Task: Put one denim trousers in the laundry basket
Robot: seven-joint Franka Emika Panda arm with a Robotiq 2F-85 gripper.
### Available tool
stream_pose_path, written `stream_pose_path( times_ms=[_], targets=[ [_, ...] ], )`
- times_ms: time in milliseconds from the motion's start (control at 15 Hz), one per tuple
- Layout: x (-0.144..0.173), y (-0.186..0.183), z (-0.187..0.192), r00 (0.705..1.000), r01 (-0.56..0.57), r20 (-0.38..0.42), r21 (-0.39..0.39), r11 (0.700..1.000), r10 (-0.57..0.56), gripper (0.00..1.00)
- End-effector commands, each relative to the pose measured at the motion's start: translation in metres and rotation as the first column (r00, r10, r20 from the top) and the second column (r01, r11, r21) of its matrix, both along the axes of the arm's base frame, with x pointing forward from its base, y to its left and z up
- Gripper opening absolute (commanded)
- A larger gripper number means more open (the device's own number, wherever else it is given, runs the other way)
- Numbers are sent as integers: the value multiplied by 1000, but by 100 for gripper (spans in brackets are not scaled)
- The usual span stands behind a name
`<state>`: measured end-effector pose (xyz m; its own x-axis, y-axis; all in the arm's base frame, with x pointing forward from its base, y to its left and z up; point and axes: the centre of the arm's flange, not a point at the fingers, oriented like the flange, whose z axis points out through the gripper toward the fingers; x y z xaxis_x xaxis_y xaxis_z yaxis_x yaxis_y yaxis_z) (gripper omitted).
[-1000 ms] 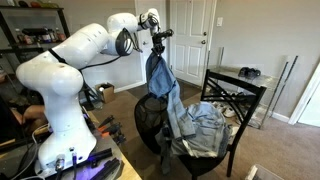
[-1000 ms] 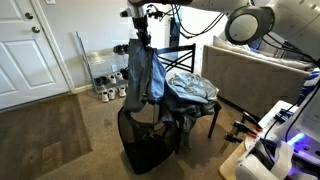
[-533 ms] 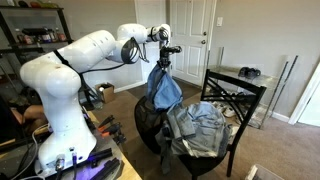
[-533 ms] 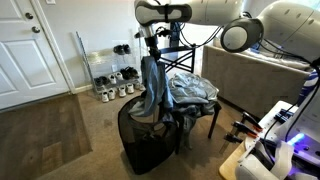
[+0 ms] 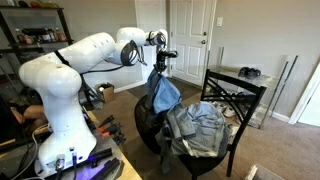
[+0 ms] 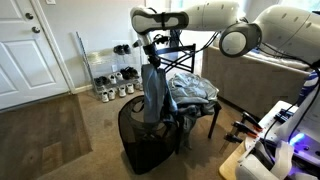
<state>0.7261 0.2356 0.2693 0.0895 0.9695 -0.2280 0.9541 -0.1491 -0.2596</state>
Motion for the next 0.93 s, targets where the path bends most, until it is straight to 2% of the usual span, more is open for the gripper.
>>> stream_pose_path(
  times_ms=[0,400,733,867],
  targets=[
    [15,25,-1,999,-38,-19,-19,999,38,2],
    [10,39,-8,997,-67,-34,-20,998,67,2],
    [17,46,-4,996,-85,17,-20,996,85,2],
    [19,46,-8,996,-85,13,-25,996,86,2]
  ],
)
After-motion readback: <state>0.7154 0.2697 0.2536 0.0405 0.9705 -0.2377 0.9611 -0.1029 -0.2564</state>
